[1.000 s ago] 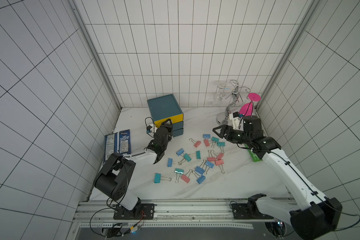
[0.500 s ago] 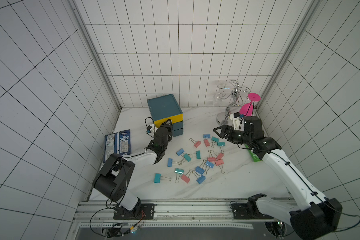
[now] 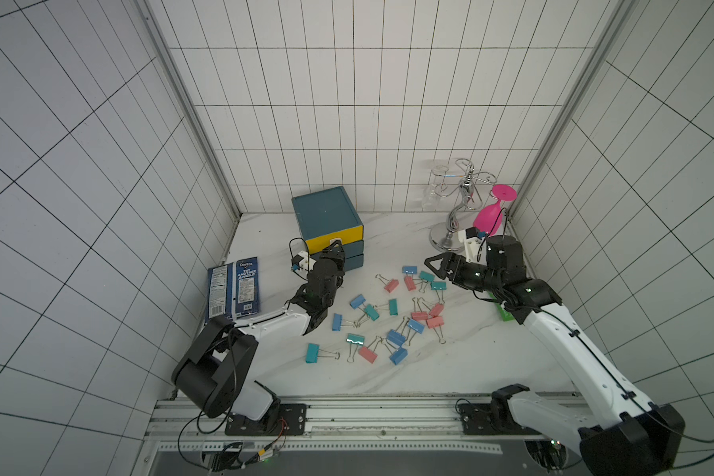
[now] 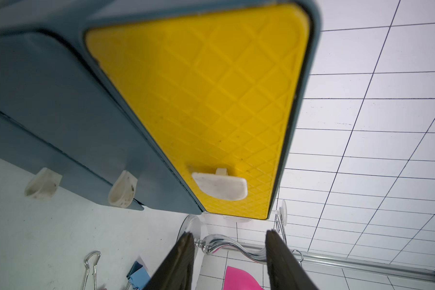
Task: Put the binder clips in the drawer according to color
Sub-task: Open the drawer in the storage box.
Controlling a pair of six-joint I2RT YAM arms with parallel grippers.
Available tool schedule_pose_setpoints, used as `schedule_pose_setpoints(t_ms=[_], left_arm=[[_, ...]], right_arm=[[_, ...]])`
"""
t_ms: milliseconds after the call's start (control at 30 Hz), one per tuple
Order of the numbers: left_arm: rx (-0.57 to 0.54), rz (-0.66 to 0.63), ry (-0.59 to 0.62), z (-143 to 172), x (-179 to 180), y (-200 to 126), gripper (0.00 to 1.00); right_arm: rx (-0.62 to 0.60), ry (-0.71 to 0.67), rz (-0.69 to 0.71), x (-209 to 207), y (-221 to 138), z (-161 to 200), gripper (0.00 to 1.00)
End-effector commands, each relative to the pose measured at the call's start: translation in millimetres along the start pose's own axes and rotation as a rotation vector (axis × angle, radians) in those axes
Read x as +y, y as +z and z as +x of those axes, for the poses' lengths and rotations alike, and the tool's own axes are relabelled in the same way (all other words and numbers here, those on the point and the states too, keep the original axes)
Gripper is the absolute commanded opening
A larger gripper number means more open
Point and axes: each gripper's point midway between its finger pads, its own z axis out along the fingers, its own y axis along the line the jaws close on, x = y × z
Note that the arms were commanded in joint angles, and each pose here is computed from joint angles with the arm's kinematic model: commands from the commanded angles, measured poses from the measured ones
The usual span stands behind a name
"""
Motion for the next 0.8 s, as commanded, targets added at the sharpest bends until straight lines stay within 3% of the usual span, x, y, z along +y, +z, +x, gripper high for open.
schedule_pose_setpoints(t_ms=[0,367,767], left_arm=[[-0.046,-0.016,0.024,-8.5,6.9,2.3,0.55],[-0.078,-0.006,0.014,-20.0,4.7,25.8,0.61],[-0.072,0.009,0.014,-19.1,-3.9,35.0,0.57]], right_arm=[[-0.018,0.000,-0.011,1.7,-6.2,-1.1,0.77],[-0.040,0.003,0.002,-0.2,-8.2,-8.4,0.77],[-0.040,0.013,-0.002,-3.2,-3.3,-10.8,0.77]])
